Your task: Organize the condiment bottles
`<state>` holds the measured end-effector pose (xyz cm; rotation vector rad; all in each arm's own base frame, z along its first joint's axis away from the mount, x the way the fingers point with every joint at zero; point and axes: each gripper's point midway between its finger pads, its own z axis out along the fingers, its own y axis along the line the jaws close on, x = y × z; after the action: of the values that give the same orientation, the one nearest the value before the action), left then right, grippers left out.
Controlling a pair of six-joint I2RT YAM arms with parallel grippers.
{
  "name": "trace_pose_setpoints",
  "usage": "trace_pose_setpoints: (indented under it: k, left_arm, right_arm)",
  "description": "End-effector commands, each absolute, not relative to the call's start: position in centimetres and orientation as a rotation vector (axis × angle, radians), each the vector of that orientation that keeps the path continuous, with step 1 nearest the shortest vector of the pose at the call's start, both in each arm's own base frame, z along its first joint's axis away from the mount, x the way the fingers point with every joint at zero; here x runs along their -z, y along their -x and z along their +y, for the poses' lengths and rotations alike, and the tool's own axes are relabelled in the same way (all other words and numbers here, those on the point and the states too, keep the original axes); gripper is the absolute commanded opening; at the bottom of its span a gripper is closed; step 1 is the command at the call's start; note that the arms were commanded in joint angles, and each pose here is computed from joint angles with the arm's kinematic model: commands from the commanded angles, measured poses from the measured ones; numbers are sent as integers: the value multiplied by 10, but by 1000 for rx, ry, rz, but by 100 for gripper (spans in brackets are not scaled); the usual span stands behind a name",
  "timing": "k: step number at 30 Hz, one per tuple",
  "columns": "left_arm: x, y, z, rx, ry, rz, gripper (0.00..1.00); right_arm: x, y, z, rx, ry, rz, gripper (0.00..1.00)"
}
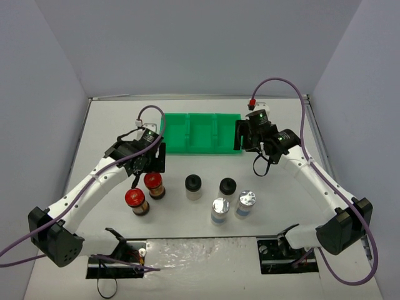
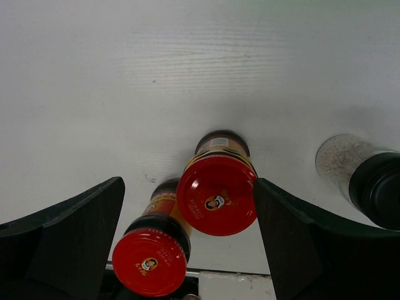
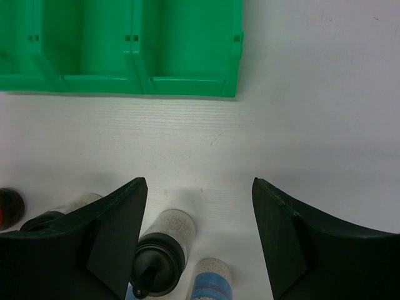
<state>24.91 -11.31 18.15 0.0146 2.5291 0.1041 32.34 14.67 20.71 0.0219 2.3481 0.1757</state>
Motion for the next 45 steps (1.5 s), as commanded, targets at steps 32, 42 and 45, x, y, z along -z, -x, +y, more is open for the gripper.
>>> trace_pose_setpoints:
  k: [32,42,45]
  left_arm:
    - [-138,-236,-140,-2,-1,2616,64]
    - [-141,-236,-138,-14,7,2617,39]
    - [-142,-236,-136,-24,8,2616,15]
  right_arm:
    - [-229,-334,144,-158,-52,2256,67]
    - [-224,-334,143,-145,-45,2268,67]
    - [-223,-334,142,-138,-45,2269,67]
